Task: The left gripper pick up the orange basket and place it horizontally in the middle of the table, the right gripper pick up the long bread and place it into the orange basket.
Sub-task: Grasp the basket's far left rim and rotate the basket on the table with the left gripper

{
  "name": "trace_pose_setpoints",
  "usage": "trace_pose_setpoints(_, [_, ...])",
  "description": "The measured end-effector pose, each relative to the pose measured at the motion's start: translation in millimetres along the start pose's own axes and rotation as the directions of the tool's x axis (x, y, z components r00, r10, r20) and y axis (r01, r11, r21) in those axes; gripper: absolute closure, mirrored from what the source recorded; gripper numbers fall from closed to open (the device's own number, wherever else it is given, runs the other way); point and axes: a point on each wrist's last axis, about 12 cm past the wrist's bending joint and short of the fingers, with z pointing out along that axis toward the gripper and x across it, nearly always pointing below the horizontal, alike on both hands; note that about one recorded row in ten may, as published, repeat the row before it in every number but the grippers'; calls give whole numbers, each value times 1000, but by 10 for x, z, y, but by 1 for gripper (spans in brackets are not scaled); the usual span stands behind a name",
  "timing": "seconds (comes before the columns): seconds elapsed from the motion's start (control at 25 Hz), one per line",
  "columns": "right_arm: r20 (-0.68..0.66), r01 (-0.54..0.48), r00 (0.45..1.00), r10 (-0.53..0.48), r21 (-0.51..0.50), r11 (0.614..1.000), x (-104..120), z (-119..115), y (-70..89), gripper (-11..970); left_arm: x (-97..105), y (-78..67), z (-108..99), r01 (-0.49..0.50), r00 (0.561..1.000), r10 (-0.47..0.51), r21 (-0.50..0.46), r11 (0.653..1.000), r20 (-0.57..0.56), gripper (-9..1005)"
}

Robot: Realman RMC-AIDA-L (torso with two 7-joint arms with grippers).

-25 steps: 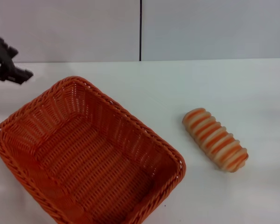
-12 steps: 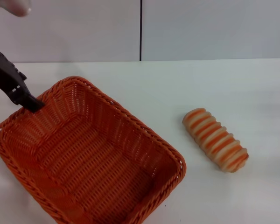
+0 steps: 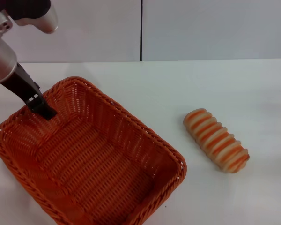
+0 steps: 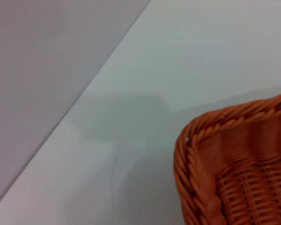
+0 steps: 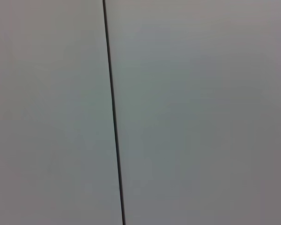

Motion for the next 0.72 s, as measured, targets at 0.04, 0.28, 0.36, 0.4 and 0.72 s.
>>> trace_pose_setpoints(0.04, [0, 0, 1000, 0, 0, 1000, 0, 0, 0, 370, 0, 0, 0, 0, 1000, 0, 0, 1000, 0, 200])
trace_pose_setpoints(0.28, [-7, 5, 1000, -5, -7, 1000, 7, -2, 2, 370, 11, 18, 145, 0, 1000, 0, 9, 1000, -28, 199])
trace_pose_setpoints(0.36, [-9, 6, 1000, -6, -8, 1000, 9, -1, 3, 370, 19, 27, 202, 2, 999, -1, 18, 1000, -40, 211])
trace_pose_setpoints(0.4, [-14, 7, 1000, -7, -7, 1000, 15, 0, 2, 370, 28, 40, 255, 4, 999, -3, 20, 1000, -51, 218])
trace_pose_setpoints(0.72, [-29, 9, 1000, -9, -4, 1000, 32, 3, -2, 371, 14, 84, 313, 3, 999, -4, -9, 1000, -39, 267])
